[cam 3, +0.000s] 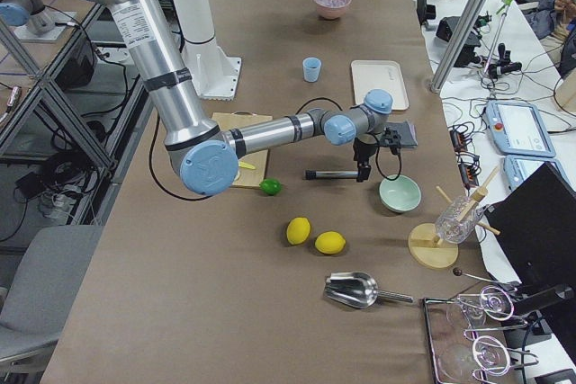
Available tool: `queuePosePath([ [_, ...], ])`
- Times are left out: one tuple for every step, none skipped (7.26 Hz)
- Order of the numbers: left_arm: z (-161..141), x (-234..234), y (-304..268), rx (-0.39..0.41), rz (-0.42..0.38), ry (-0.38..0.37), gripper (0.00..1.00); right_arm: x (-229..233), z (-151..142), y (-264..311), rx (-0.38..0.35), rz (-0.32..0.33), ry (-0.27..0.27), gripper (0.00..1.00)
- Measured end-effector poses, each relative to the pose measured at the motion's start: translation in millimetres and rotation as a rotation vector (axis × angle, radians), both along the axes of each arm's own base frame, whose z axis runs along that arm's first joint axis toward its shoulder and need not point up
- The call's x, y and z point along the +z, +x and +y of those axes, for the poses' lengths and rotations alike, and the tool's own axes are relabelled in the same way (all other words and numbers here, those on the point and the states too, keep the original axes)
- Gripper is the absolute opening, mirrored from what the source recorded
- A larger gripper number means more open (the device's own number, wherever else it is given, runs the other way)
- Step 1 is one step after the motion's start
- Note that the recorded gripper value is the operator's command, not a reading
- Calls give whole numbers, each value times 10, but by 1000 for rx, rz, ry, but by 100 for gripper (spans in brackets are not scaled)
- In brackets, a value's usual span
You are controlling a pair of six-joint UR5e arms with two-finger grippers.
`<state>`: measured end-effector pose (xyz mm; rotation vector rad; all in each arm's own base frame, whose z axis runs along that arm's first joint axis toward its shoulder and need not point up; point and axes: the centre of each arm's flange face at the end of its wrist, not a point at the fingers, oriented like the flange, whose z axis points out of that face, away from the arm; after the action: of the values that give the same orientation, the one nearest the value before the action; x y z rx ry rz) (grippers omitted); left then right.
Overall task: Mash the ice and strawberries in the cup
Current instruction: 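Lower the right gripper and grasp the steel muddler upright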
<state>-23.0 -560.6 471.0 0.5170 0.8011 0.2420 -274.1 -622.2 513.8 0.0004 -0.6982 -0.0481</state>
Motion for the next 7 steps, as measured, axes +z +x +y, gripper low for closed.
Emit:
queuePosePath([
  [-15, -20, 1, 0, 0, 4, 98, 44, 4, -51, -7, -1, -14, 99],
  [-30, -41, 2, -1, 0, 7, 98, 34, 8, -120, -13, -3, -19, 99],
  [-38, -57, 2, -1, 0, 10, 98, -9, 21, -218, -18, -6, -22, 99],
  [-41, -62, 2, -1, 0, 11, 98, -38, 55, -324, -24, -8, -25, 97],
  [-42, -62, 2, -1, 0, 11, 98, -46, 94, -415, -34, -6, -25, 83],
  [-39, -58, 2, -1, -1, 11, 98, -36, 129, -481, -43, -2, -24, 70],
  [-33, -52, 2, -1, 0, 13, 98, -19, 151, -512, -48, 0, -26, 70],
])
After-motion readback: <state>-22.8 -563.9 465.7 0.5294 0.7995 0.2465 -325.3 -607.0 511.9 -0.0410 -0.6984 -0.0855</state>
